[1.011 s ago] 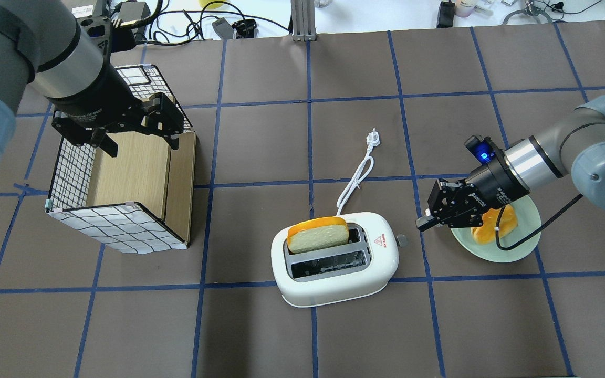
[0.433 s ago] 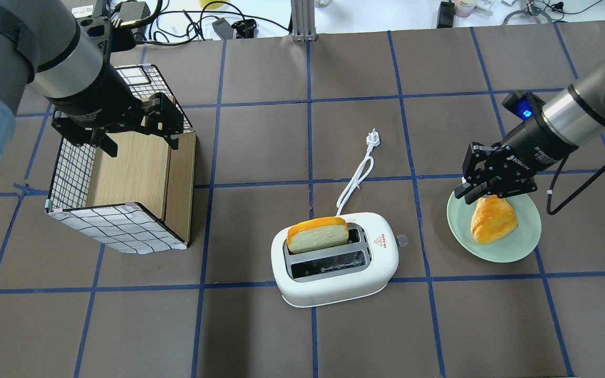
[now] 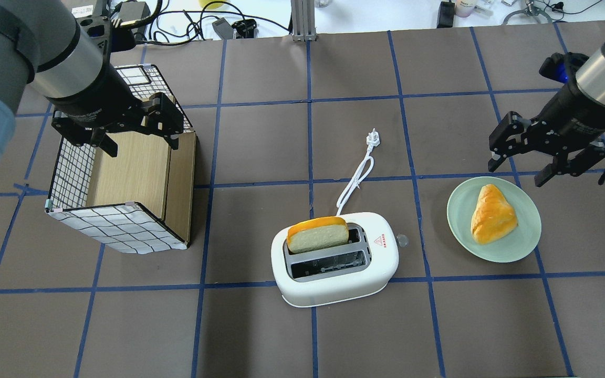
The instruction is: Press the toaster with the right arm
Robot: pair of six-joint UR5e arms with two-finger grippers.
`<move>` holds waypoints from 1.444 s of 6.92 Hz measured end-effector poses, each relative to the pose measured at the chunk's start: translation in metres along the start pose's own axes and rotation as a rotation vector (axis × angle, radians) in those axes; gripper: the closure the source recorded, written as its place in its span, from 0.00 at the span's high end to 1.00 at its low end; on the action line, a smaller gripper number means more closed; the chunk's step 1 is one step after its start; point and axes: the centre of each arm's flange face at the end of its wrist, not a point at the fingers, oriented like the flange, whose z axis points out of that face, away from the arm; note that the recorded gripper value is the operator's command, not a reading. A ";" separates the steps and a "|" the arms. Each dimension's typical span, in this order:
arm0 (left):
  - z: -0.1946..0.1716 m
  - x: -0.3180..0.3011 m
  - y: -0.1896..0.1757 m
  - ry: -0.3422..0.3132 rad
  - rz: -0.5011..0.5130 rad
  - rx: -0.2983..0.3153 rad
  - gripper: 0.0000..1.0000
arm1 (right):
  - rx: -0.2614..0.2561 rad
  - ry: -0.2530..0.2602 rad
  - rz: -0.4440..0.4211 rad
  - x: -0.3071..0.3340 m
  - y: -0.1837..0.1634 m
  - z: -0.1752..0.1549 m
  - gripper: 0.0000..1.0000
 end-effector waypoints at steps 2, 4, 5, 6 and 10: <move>0.000 0.000 0.000 0.000 0.000 0.000 1.00 | 0.079 0.058 0.009 -0.060 0.017 -0.016 1.00; 0.000 0.000 0.000 0.001 0.000 0.000 1.00 | 0.135 0.059 -0.040 -0.102 0.038 -0.023 1.00; 0.000 0.000 0.000 0.001 0.000 0.000 1.00 | 0.150 0.058 -0.054 -0.112 0.045 -0.027 1.00; 0.000 0.000 0.000 0.001 0.000 0.000 1.00 | 0.160 0.057 -0.059 -0.118 0.049 -0.031 1.00; 0.000 0.000 0.000 0.000 0.000 0.000 1.00 | 0.169 0.057 -0.066 -0.122 0.051 -0.035 1.00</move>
